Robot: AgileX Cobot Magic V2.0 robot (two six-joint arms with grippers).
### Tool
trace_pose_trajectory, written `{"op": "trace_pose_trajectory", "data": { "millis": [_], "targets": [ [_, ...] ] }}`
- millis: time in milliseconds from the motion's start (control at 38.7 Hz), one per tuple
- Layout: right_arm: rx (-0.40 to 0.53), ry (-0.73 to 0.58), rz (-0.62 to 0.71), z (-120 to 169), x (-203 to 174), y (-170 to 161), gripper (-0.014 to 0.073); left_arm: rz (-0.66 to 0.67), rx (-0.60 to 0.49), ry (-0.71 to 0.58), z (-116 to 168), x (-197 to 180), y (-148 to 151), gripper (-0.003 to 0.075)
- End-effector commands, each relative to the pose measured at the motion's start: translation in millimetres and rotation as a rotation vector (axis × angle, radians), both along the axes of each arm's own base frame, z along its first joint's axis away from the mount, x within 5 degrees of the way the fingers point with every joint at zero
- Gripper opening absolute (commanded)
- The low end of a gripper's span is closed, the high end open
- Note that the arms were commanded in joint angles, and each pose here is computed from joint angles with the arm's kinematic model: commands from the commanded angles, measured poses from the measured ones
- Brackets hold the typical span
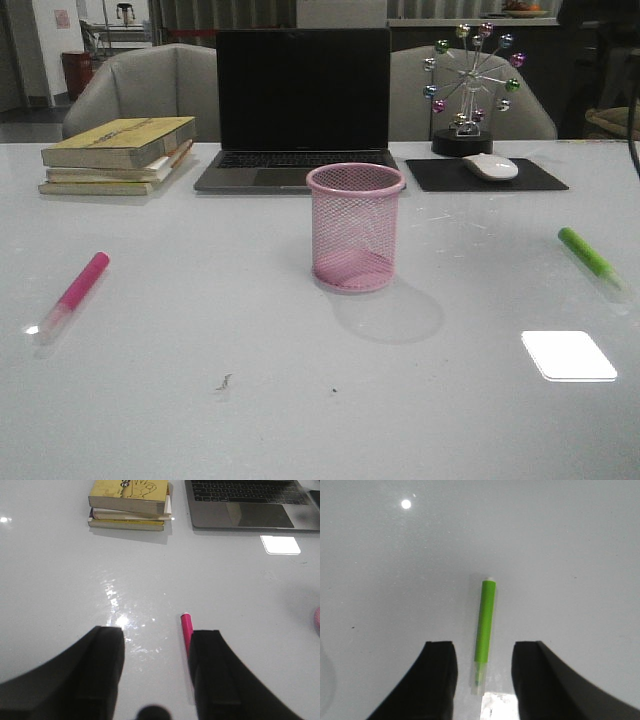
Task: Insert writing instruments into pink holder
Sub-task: 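Lower the right gripper and grasp the green highlighter, lift it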
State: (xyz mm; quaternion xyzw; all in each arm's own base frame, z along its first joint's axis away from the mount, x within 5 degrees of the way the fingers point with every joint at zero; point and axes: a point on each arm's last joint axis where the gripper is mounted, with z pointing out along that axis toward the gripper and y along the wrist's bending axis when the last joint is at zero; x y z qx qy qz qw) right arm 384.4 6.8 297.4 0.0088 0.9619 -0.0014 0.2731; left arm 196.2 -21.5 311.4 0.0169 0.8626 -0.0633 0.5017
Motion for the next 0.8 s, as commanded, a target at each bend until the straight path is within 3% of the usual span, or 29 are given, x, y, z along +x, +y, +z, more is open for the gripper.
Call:
{"op": "trace_pose_trajectory", "data": {
  "millis": [0,517,776],
  "targets": [
    [0.012,-0.044,-0.035,12,12,-7,0.0398,0.019,-0.027,-0.119,20,3,1,0.0385],
    [0.012,0.112,-0.036,-76,54,-7,0.0398,0.024,-0.051,-0.117,20,3,0,0.0385],
    [0.012,0.109,-0.035,-92,61,-7,0.0398,0.024,-0.053,-0.117,20,3,0,0.0385]
  ]
}}
